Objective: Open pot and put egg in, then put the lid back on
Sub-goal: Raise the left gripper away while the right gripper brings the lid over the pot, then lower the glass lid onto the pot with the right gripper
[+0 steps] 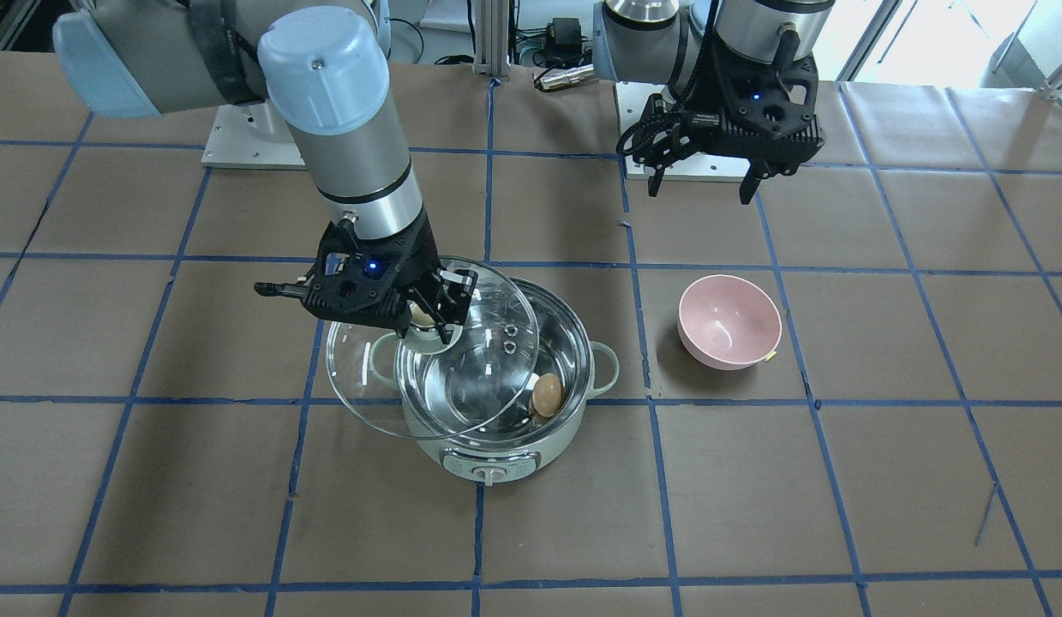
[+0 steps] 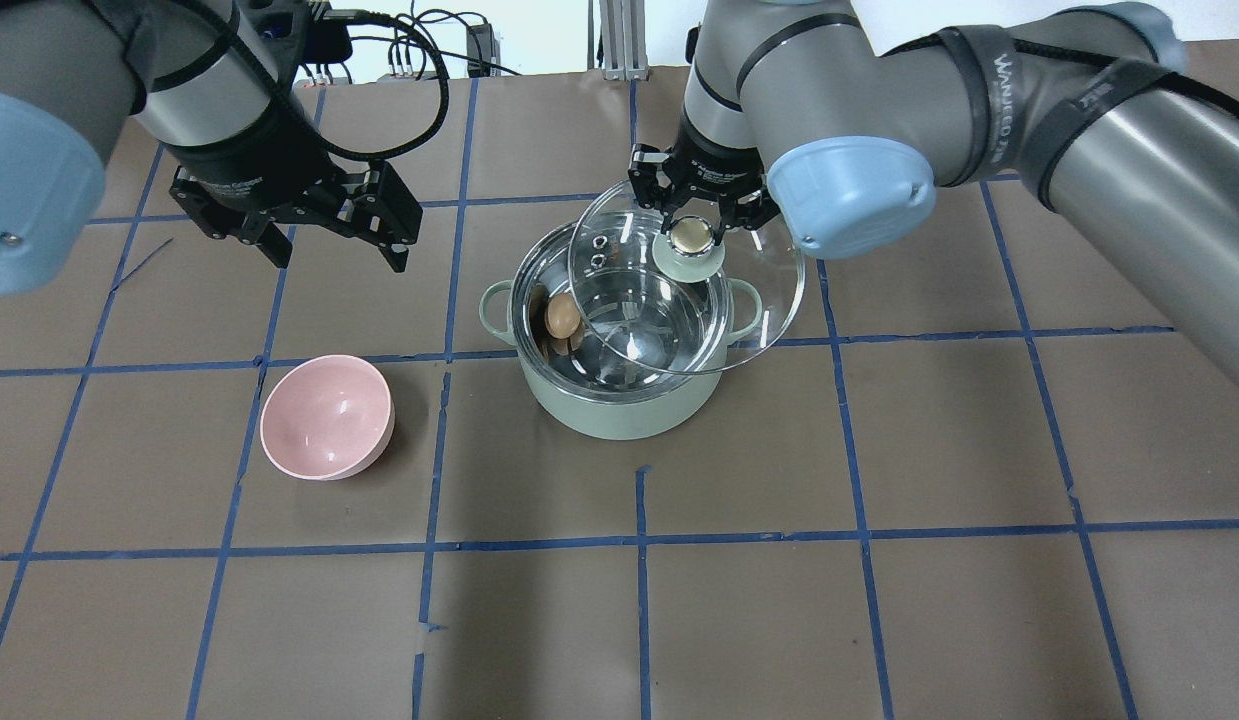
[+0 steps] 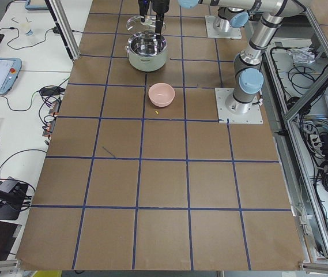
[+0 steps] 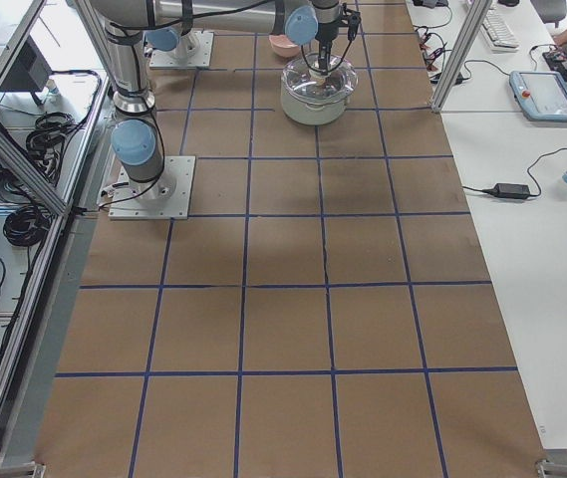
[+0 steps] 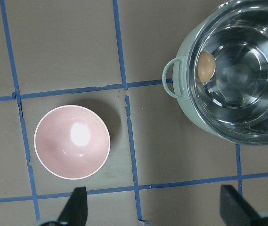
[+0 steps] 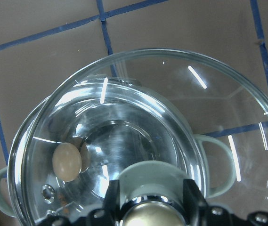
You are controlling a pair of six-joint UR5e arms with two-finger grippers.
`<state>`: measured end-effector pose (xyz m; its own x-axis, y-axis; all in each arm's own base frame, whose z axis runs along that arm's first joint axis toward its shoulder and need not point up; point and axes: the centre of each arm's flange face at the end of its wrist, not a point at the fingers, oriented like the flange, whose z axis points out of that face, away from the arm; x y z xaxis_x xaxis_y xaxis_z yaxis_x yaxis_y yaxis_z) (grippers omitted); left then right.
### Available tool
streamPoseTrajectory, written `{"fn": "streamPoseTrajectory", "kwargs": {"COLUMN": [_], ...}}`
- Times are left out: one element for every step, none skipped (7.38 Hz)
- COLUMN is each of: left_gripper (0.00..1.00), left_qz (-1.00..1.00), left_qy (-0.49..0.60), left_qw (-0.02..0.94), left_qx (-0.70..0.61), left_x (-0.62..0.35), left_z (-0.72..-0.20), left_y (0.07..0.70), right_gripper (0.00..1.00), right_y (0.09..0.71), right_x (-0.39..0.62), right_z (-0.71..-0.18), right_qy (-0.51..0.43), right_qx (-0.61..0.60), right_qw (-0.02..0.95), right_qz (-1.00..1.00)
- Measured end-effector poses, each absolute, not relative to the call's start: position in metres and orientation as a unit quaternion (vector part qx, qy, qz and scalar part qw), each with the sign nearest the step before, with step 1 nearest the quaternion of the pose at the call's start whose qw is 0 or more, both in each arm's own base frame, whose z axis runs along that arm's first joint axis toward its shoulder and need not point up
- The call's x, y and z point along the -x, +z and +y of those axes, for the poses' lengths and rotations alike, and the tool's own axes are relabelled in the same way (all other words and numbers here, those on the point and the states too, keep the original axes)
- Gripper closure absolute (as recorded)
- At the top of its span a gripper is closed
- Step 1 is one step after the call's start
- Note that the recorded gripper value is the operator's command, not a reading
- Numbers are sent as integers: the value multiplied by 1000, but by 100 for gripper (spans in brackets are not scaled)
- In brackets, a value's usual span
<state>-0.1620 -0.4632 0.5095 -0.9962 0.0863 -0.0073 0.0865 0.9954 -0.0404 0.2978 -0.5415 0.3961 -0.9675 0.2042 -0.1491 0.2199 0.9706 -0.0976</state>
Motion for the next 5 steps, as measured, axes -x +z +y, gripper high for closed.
{"fn": "streamPoseTrajectory", "kwargs": {"left_gripper": [0,0,0,0,0], "left_qz": [999,998,998,998,998], "left_qy": [-20,-20,-21,-22,-22], "left_qw": [3,4,5,6,6], "left_qx": [-48,-55,-59,-60,-61], "left_x": [162,161,161,161,161], "left_z": [-463,-463,-462,-461,-461], "left_y": [509,509,509,510,509], "right_gripper": [67,67,67,67,67], "right_y": [388,381,374,367,363], "right_x": [-310,-321,-332,-340,-345], "right_z": [-540,-540,-539,-539,-538], "right_qy": [-55,-56,-57,-56,-55], "right_qx": [-111,-117,-123,-128,-131], "right_qw": [71,73,76,78,78], "right_qz": [990,989,988,987,987]}}
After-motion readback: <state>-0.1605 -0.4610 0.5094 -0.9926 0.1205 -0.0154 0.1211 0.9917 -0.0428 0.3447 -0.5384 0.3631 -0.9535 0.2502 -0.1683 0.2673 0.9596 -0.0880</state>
